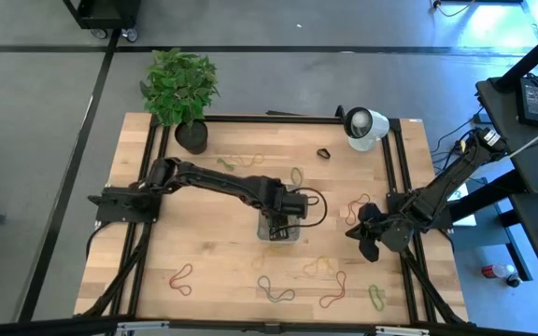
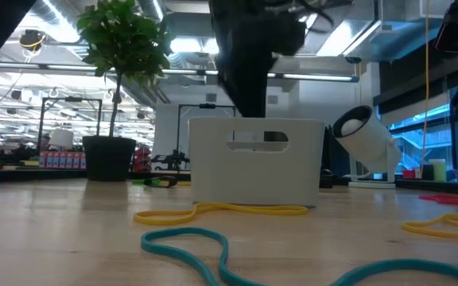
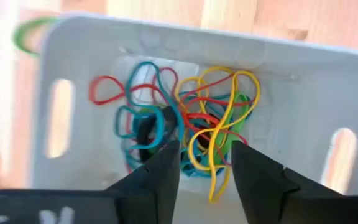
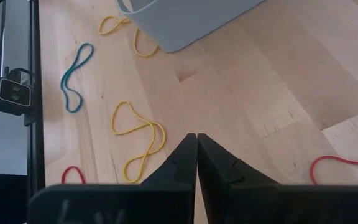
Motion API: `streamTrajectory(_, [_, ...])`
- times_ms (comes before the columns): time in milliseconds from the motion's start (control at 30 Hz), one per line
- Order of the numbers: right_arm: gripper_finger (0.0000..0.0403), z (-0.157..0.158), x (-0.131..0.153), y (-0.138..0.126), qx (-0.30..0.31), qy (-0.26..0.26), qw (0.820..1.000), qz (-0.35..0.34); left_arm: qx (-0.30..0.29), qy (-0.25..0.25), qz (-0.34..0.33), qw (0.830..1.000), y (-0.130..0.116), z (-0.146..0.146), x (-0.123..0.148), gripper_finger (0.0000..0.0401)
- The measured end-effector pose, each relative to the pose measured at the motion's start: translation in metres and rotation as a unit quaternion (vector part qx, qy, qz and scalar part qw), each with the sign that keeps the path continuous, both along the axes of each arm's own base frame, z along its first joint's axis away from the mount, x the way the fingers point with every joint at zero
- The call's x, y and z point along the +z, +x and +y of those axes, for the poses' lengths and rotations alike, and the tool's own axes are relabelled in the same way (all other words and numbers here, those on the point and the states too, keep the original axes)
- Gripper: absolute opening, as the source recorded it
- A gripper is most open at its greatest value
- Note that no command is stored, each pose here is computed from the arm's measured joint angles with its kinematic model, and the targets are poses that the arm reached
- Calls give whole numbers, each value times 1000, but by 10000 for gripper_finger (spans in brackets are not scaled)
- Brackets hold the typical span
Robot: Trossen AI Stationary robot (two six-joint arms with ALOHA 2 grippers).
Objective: Pick and place rubber bands into bin
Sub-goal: Put the black rubber band into the gray bin
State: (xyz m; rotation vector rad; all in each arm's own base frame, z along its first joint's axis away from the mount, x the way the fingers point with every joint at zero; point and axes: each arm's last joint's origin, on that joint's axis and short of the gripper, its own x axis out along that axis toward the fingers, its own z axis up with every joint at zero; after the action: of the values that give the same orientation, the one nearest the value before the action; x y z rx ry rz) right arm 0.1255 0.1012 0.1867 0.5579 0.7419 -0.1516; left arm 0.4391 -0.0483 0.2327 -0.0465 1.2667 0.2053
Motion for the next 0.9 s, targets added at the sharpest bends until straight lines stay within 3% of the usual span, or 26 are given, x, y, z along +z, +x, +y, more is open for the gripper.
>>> streamTrajectory(167, [17, 0, 0, 0, 0, 0, 1000, 0, 14, -2, 3, 1000, -17, 4, 35, 155])
streamTrajectory(333, [17, 0, 0, 0, 0, 1, 1000, -1, -12, 18, 26, 999, -46, 7, 53, 136])
streamTrajectory(467, [17, -4, 2, 4, -36, -13, 999, -24, -20, 17, -12, 1000, -72, 10, 52, 109])
streamTrajectory(633, [32, -14, 9, 19, -94, -12, 993, -73, -1, 10, -61, 998, -123, 22, 34, 66])
streamTrajectory(800, [91, -38, 17, 41, -143, -44, 982, -118, 43, -9, -122, 992, -179, 36, 15, 14])
streamTrajectory(900, [135, -58, 26, 57, -179, -83, 971, -132, 54, -23, -164, 985, -209, 42, 5, 4])
